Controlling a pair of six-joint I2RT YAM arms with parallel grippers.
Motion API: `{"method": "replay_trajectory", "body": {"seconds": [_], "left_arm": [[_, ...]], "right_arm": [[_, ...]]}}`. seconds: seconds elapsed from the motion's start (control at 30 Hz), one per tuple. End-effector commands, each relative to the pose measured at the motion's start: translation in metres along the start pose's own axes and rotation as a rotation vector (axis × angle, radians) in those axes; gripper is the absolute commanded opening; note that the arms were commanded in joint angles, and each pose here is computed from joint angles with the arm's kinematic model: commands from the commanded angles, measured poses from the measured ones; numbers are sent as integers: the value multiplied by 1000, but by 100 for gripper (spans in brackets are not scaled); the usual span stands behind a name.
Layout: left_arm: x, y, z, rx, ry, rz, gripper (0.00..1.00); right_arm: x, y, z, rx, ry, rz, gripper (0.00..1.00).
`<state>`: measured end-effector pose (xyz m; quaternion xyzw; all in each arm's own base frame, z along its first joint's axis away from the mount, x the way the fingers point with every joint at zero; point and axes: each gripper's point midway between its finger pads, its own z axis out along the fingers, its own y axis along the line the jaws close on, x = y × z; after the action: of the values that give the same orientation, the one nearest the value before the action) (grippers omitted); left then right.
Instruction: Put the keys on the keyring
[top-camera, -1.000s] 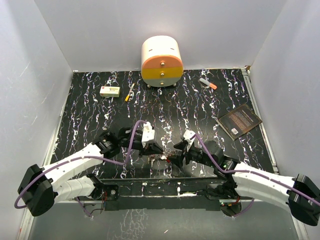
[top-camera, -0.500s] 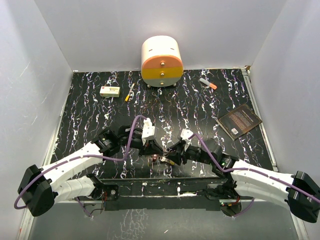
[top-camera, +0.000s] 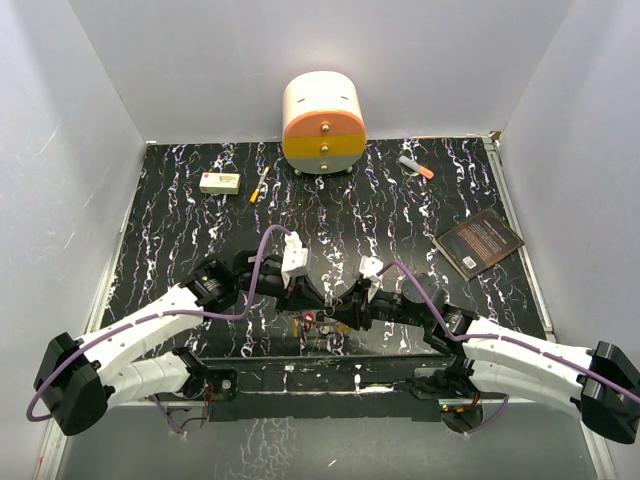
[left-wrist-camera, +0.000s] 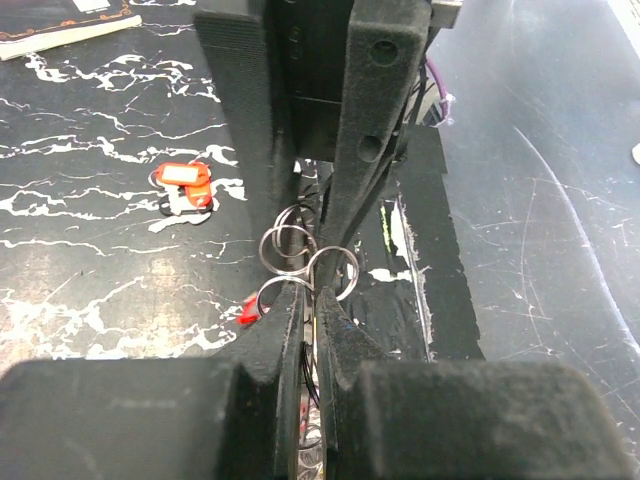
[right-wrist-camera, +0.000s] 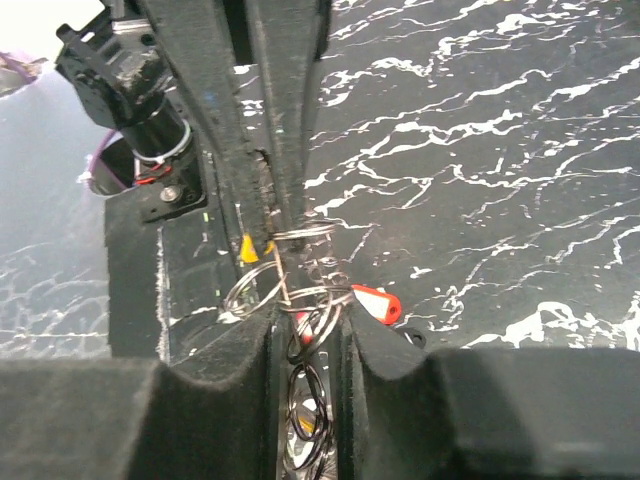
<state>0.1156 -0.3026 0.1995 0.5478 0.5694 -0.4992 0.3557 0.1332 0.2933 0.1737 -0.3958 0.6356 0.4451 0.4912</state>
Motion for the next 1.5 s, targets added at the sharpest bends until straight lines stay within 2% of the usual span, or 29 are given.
{"method": "replay_trajectory", "body": {"seconds": [0.0,0.27,0.33,0.5,0.6,0.87,1.03,1.23,1.47], "left_arm": [[-32,-16,-6,55,-68,97,0],[-24,7,-14,-60,1,302,0],[-20,10,-16,-69,24,372,0],[-18,29,-22,-150,62,534,0],[-21,38,-24,-182,69,636,0],[-17,39,-28,-185,92,767,0],[-4,36,-34,-182,108,995,0],[12,29,-37,-145,134,1263,0],[33,15,-37,-11,184,1597,0]], "right_arm": [[-52,6,4,-19,-150,-32,18],[-45,7,0,-6,-138,17,17],[-42,7,1,-6,-123,34,21],[-35,8,3,-7,-86,82,41],[-31,5,3,8,-76,98,44],[-30,-2,-5,69,-80,132,52],[-40,-9,-18,138,-135,156,53],[-25,-20,-29,221,-142,220,54],[-15,-22,-21,233,-82,263,53]]}}
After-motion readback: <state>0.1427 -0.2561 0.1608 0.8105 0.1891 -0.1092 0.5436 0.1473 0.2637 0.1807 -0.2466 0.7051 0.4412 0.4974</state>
